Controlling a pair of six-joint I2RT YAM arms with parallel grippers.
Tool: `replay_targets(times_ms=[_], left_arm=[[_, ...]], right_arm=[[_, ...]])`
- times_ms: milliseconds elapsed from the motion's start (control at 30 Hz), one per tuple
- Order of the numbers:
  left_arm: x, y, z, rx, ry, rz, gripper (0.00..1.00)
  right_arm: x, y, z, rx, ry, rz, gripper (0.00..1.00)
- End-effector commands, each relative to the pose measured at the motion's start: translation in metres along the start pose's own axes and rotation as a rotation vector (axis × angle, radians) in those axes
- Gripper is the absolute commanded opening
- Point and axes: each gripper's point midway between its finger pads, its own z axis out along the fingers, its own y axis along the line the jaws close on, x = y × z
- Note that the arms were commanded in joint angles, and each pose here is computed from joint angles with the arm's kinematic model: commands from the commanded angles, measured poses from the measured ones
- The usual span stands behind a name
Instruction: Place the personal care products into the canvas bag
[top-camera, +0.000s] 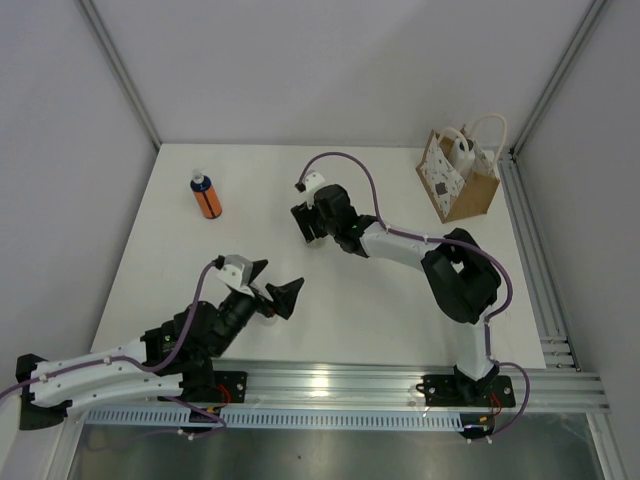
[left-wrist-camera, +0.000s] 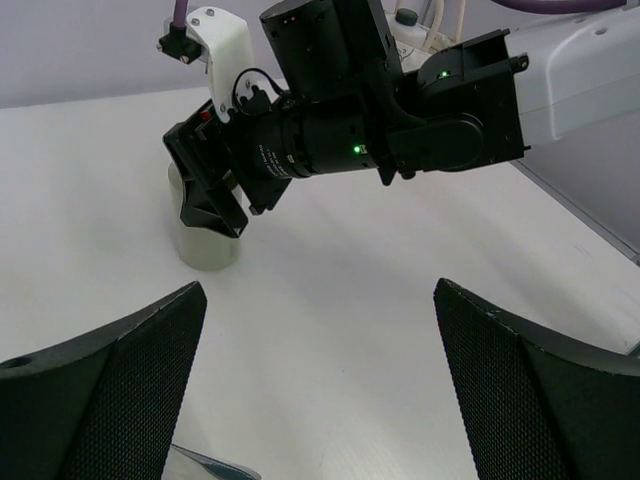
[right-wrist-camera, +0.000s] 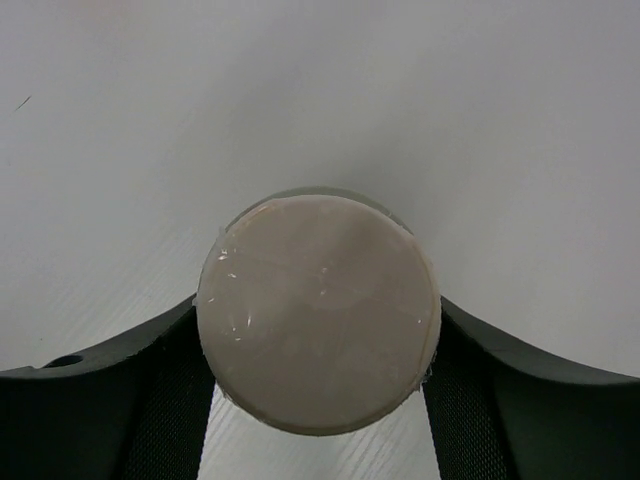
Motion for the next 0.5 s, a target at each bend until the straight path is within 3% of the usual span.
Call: replay_targets(times_ms=[0,233,333,467], left_arm=[[-0.008,-0.004,0.003,0.004,-0.018,-0.002,0.99],[-0.007,-0.004,0.003,0.003,-0.016,0.0,0.99],[-0.009,-0.004,0.002,0.006,-0.019,-0.005,0.99],[-0.007,-0.004,0.002,0.007,-0.018,-0.007,0.99]], right_arm=[[-0.037,0.001,0.001,0.009,-0.104,0.002,0.6],[-0.046,-0.006,-0.009,0.034,-0.15,-0.002,0.0],[-0.053,-0.018,-0.023,0.078,-0.163,-0.003,0.0],[-0.083,-0.056,-0.078,0.152,-0.258,0.06,0.0]])
